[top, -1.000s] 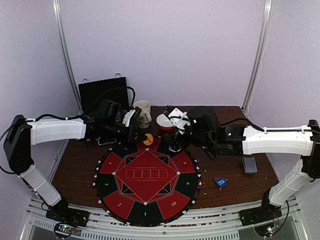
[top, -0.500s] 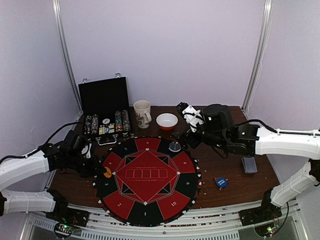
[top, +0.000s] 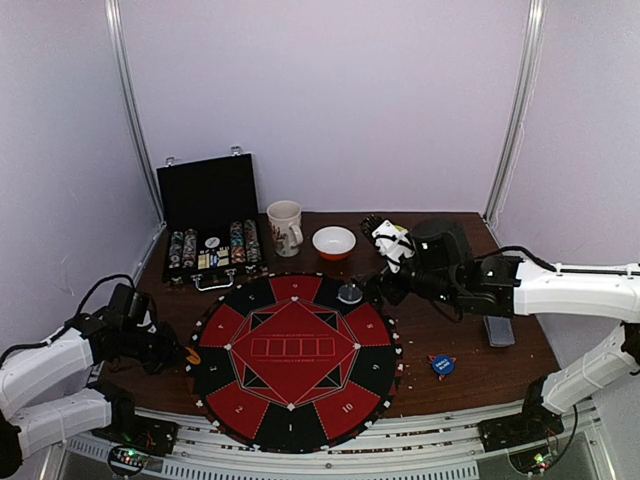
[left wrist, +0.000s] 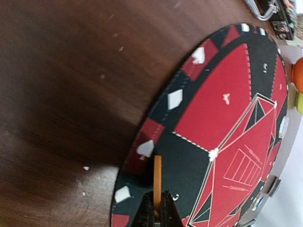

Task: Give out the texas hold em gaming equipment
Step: Place the big blind button at position 3.

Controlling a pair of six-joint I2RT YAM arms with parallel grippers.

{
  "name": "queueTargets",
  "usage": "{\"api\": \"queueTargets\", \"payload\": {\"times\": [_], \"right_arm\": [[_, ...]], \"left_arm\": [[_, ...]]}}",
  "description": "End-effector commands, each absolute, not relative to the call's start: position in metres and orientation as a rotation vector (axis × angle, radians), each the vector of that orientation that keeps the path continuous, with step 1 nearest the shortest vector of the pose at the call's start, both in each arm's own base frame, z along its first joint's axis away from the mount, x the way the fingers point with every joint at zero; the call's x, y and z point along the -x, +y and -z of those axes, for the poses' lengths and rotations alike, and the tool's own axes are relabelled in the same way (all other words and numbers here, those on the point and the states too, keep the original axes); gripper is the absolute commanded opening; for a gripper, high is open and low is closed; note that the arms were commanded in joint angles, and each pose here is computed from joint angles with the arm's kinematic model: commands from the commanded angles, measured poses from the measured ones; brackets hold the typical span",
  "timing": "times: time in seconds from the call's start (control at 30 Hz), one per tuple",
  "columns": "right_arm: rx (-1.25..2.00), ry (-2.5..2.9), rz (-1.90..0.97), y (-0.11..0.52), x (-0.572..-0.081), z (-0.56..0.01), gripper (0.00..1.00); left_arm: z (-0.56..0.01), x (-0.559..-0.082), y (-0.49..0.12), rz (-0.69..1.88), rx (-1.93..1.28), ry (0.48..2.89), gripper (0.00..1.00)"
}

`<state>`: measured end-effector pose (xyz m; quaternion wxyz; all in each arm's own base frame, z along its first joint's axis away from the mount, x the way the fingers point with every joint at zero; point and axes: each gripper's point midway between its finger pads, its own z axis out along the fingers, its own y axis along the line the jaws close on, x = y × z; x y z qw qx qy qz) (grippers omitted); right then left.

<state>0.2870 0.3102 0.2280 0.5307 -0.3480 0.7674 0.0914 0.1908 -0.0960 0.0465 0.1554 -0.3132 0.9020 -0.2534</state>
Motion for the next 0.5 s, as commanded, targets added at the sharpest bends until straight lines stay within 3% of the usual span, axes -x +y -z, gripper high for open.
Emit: {"api": "queueTargets", "payload": {"times": [0.0,0.23,0.47], "right_arm": [[0.801,1.851,-0.227,0.299,-0.289,-0.23,1.0],[0.772,1.851,-0.258,0.293,-0.292,-0.236,1.0],[0.756,1.9,-0.236,0.289,-0.296,-0.238,1.0]], "left_arm": [[-0.045,-0.208,-0.102,0.82,0.956,2.5,0.0],[-0.047,-0.202,-0.079,0.633,1.026,2.509,0.0],[-0.032,-0.179,-0.079,0.684,1.162,2.504,0.0]]}}
